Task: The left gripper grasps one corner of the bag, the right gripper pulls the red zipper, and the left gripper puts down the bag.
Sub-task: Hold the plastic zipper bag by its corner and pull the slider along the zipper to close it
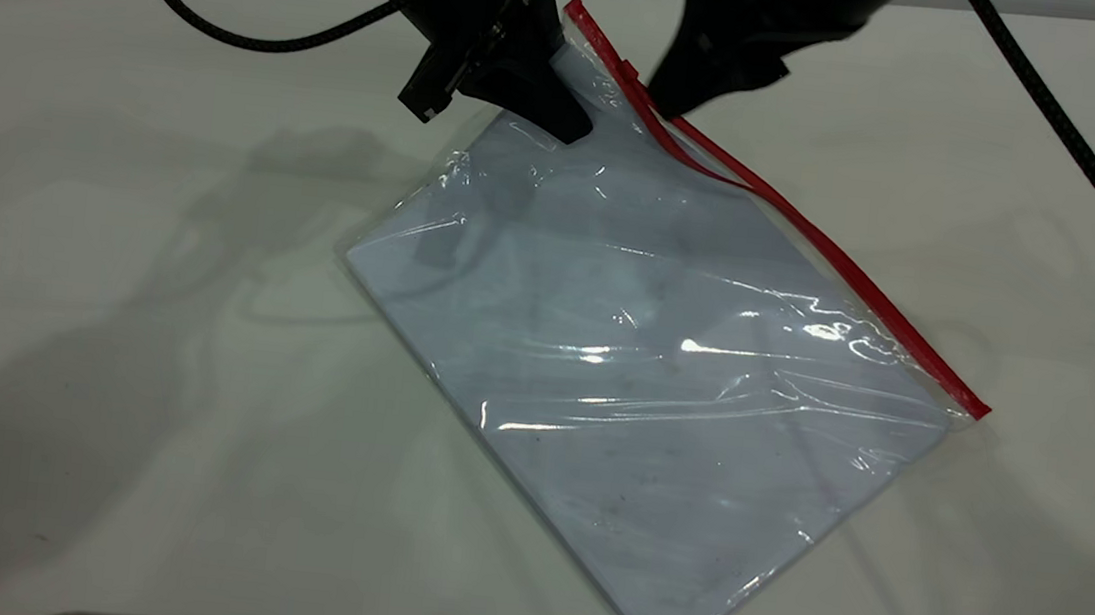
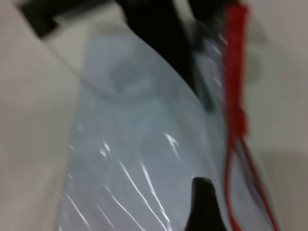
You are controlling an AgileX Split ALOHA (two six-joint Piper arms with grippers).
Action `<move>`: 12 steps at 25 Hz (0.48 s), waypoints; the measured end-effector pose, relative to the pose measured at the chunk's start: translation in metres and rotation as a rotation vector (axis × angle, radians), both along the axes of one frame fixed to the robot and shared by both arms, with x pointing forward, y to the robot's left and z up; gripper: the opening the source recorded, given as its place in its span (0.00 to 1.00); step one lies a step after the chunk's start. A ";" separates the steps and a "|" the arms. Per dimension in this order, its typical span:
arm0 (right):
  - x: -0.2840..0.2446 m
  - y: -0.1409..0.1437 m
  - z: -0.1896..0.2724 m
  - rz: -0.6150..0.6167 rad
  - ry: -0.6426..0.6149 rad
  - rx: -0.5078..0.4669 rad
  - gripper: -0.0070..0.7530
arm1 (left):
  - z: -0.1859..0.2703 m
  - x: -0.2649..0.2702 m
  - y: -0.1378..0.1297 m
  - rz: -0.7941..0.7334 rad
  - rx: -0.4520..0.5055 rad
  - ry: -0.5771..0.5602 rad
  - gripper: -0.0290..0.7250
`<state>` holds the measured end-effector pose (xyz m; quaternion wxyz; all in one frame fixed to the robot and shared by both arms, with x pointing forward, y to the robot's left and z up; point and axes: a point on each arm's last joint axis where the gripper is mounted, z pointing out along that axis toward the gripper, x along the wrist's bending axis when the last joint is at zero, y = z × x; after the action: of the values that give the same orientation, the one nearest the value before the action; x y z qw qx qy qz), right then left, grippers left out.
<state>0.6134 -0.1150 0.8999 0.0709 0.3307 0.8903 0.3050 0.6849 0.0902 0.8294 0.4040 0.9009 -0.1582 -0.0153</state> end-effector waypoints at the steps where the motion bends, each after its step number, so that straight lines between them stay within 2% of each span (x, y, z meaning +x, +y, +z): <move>1: 0.000 0.002 0.001 0.003 -0.004 0.022 0.77 | 0.000 0.000 0.000 0.001 0.001 0.000 0.11; 9: 0.005 0.008 -0.017 0.008 -0.023 0.093 0.77 | -0.002 0.000 -0.001 0.016 -0.020 0.012 0.11; 12: 0.007 0.008 -0.022 0.000 -0.026 0.089 0.71 | -0.001 0.001 -0.003 0.027 -0.036 0.017 0.11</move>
<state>0.6200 -0.1073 0.8774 0.0675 0.3294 0.8748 0.3487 0.6857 0.0877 0.8288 0.4214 0.8954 -0.1428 -0.0148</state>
